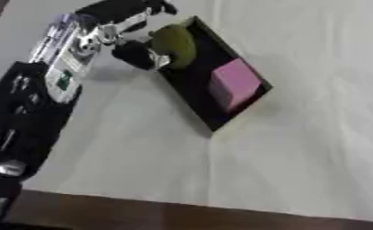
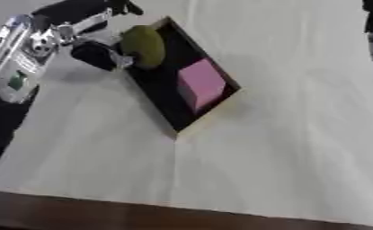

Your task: Pick up objects on the table and place them in the box.

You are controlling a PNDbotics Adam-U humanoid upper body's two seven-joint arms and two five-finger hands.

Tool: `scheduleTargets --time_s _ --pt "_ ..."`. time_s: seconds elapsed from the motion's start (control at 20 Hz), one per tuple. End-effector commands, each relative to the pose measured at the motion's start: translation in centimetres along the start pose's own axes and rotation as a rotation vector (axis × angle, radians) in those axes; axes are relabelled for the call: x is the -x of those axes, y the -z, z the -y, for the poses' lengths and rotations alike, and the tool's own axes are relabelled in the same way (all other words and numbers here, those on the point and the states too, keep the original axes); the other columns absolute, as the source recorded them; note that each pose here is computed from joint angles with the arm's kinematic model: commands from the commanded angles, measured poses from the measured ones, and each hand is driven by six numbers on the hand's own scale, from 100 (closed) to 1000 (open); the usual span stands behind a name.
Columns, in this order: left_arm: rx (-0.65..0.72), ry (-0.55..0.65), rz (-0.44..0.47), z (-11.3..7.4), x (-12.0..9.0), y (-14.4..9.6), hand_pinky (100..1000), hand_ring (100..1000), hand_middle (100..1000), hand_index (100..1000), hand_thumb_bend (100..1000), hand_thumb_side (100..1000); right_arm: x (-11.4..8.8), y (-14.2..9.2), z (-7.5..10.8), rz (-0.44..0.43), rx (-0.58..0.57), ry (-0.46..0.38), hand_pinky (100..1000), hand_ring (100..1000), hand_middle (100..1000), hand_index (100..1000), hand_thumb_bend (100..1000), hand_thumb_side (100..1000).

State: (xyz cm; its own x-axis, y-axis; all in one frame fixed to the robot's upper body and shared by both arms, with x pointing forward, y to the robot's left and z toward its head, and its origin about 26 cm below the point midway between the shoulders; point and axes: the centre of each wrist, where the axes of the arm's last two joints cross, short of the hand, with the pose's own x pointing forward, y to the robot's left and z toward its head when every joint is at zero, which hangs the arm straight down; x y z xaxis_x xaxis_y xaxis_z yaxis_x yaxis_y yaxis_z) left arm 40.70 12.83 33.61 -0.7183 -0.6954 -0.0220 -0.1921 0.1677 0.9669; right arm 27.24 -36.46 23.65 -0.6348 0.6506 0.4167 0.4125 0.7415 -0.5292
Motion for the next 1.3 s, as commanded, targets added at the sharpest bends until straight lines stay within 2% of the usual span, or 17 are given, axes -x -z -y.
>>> scheduleTargets --time_s 0.05,0.1,0.25,0.4,0.5,0.65,0.85,1.0,1.15,1.25,1.3 --pt "-0.154 0.003 0.043 -4.8 -1.3 -3.4 884 854 825 905 105 535 -0.5 0.4 0.7 0.042 0.012 -0.021 822 729 661 766 100 671" --pt "-0.194 -0.004 0.050 -5.8 -1.7 -4.6 874 839 809 890 100 503 -0.4 0.4 0.7 0.046 0.013 -0.023 822 730 662 766 100 669" --pt "-0.357 -0.042 0.062 -8.0 -2.7 -8.8 865 821 790 871 100 490 -0.4 0.3 0.7 0.061 0.022 -0.030 822 730 663 767 100 664" --pt "-0.513 -0.102 0.049 -8.7 -2.3 -12.2 867 821 793 868 100 490 -0.2 0.0 0.7 0.076 0.037 -0.040 822 732 664 767 100 654" --pt "-0.618 -0.138 0.043 -8.3 -1.1 -13.7 868 821 794 864 100 471 -0.2 -0.1 0.8 0.091 0.056 -0.044 822 731 663 766 100 638" --pt "-0.761 -0.184 0.030 -6.4 0.8 -15.7 869 824 797 868 100 492 -0.1 -0.1 0.8 0.123 0.098 -0.040 823 731 662 765 100 620" --pt "-0.922 -0.232 0.039 -4.4 2.5 -17.7 860 811 785 858 126 464 0.0 -0.4 0.4 0.159 0.140 -0.028 826 736 666 767 100 606" --pt "-1.014 -0.242 0.051 -3.1 3.4 -19.0 858 806 779 849 136 448 0.0 -0.6 0.0 0.208 0.193 -0.002 826 741 670 767 100 604" --pt "-1.098 -0.275 0.057 -2.1 3.8 -19.8 858 798 779 863 157 496 0.1 -0.8 -0.5 0.249 0.238 0.032 823 747 679 766 100 607" --pt "-1.163 -0.297 0.073 -1.7 4.0 -20.2 856 795 779 868 180 491 0.1 -0.9 -0.8 0.271 0.268 0.052 823 750 686 766 100 618" --pt "-1.187 -0.303 0.080 -1.5 4.1 -20.3 856 795 779 868 138 508 0.1 -0.9 -0.9 0.280 0.280 0.059 823 751 687 766 100 610"
